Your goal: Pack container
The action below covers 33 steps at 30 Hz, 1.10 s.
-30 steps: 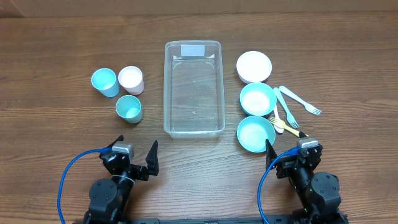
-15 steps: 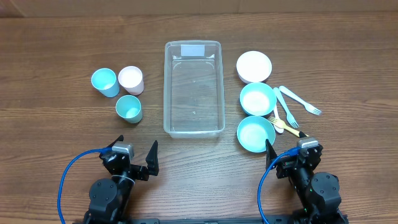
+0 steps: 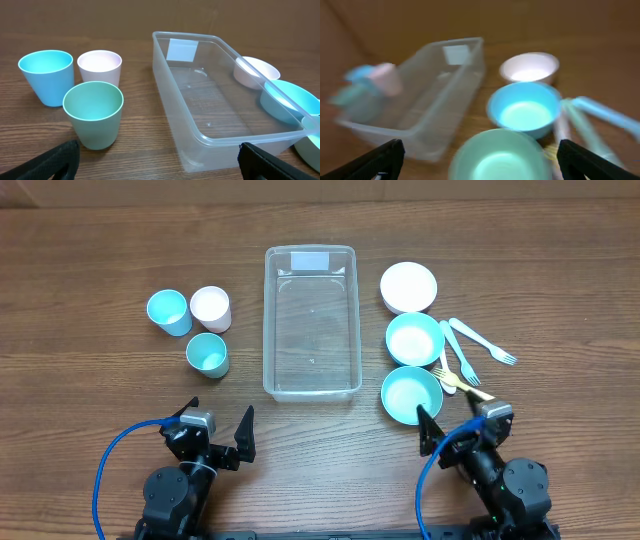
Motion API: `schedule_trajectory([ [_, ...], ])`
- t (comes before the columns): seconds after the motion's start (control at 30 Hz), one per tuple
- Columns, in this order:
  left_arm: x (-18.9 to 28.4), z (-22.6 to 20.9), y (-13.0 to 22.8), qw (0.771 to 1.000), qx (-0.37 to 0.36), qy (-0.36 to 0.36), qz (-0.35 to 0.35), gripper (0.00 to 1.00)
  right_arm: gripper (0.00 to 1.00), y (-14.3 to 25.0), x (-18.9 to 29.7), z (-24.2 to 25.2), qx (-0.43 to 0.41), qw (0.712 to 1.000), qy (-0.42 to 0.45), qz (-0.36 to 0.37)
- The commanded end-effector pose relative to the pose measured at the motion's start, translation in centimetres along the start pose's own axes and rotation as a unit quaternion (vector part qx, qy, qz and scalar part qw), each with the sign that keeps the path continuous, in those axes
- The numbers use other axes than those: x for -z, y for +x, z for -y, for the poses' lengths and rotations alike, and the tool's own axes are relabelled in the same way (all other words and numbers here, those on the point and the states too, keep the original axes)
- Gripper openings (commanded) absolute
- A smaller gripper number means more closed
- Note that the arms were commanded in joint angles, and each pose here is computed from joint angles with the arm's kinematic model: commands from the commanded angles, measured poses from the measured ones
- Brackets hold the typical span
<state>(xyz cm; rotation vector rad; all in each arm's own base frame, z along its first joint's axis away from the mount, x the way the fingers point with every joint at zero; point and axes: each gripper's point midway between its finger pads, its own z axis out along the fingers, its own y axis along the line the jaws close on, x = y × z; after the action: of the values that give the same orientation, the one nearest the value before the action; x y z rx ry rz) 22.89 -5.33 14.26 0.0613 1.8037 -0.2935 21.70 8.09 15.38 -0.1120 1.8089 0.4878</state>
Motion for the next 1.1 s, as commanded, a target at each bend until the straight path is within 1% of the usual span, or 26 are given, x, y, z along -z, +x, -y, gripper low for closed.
schedule_trajectory([
  [0.0, 0.0, -0.2, 0.0, 1.000, 0.009, -0.004, 0.001, 1.00, 1.00, 0.1, 0.3, -2.7, -0.165, 0.983, -0.078, -0.018],
  [0.07, 0.0, -0.2, 0.0, 1.000, 0.009, -0.004, 0.001, 1.00, 1.00, -1.6, 0.4, -3.3, -0.213, 0.972, -0.096, 0.009],
  [0.17, 0.0, -0.2, 0.0, 1.000, 0.009, -0.004, 0.001, 1.00, 1.00, -2.0, 0.3, -3.4, -0.183, 0.978, -0.098, 0.017],
  [0.2, 0.0, -0.2, 0.0, 1.000, 0.009, -0.004, 0.001, 1.00, 1.00, -2.7, 0.2, -3.5, -0.180, 0.978, -0.101, 0.022],
  [0.27, 0.0, -0.2, 0.0, 1.000, 0.009, -0.004, 0.001, 1.00, 1.00, -6.0, 0.3, -4.3, -0.137, 0.984, -0.105, 0.045],
  [0.3, 0.0, -0.2, 0.0, 1.000, 0.009, -0.004, 0.001, 1.00, 1.00, -7.6, -0.2, -4.1, -0.116, 0.989, -0.085, 0.041],
  [0.33, 0.0, -0.2, 0.0, 1.000, 0.009, -0.004, 0.001, 1.00, 1.00, -9.1, -0.9, -4.1, -0.100, 0.992, -0.073, 0.028],
  [0.4, 0.0, -0.2, 0.0, 1.000, 0.009, -0.004, 0.002, 1.00, 1.00, -10.9, -3.5, -3.8, -0.103, 0.993, -0.046, -0.032],
  [0.47, 0.0, -0.2, 0.0, 1.000, 0.009, -0.004, 0.002, 1.00, 1.00, -13.2, -7.5, -3.5, -0.052, 0.994, -0.026, -0.093],
  [0.5, 0.0, -0.2, 0.0, 1.000, 0.009, -0.004, 0.001, 1.00, 1.00, -14.2, -9.2, -3.2, -0.036, 0.994, -0.020, -0.105],
  [0.53, 0.0, -0.2, 0.0, 1.000, 0.009, -0.004, 0.001, 1.00, 1.00, -15.5, -11.9, -2.8, -0.003, 0.992, -0.016, -0.122],
  [0.57, 0.0, -0.2, 0.0, 1.000, 0.009, -0.004, 0.001, 1.00, 1.00, -16.2, -13.8, -2.3, 0.008, 0.991, -0.010, -0.136],
  [0.63, 0.0, -0.2, 0.0, 1.000, 0.009, -0.004, 0.001, 1.00, 1.00, -17.0, -18.2, 0.1, -0.004, 0.985, 0.014, -0.174],
  [0.7, 0.0, -0.2, 0.0, 1.000, 0.009, -0.004, 0.001, 1.00, 1.00, -16.4, -21.4, 2.7, -0.022, 0.978, 0.037, -0.206],
  [0.73, 0.0, -0.2, 0.0, 1.000, 0.009, -0.004, 0.001, 1.00, 1.00, -15.6, -23.1, 4.5, -0.031, 0.972, 0.050, -0.226],
  [0.8, 0.0, -0.2, 0.0, 1.000, 0.009, -0.004, 0.001, 1.00, 1.00, -13.8, -25.0, 7.1, -0.039, 0.966, 0.072, -0.246],
  [0.87, 0.0, -0.2, 0.0, 1.000, 0.009, -0.004, 0.001, 1.00, 1.00, -11.2, -26.1, 10.4, -0.031, 0.956, 0.114, -0.268],
  [0.93, 0.0, -0.2, 0.0, 1.000, 0.009, -0.004, 0.001, 1.00, 1.00, -8.8, -26.6, 12.3, -0.030, 0.948, 0.124, -0.293],
  [1.0, 0.0, -0.2, 0.0, 1.000, 0.009, -0.004, 0.001, 1.00, 0.96, -6.4, -27.2, 13.3, -0.032, 0.939, 0.126, -0.318],
  [1.03, 0.0, -0.2, 0.0, 1.000, 0.009, -0.004, 0.001, 1.00, 0.95, -4.5, -27.5, 13.8, -0.027, 0.932, 0.124, -0.339],
  [1.07, 0.0, -0.2, 0.0, 1.000, 0.009, -0.004, 0.001, 1.00, 0.95, -3.2, -27.6, 14.1, -0.029, 0.927, 0.125, -0.352],
])
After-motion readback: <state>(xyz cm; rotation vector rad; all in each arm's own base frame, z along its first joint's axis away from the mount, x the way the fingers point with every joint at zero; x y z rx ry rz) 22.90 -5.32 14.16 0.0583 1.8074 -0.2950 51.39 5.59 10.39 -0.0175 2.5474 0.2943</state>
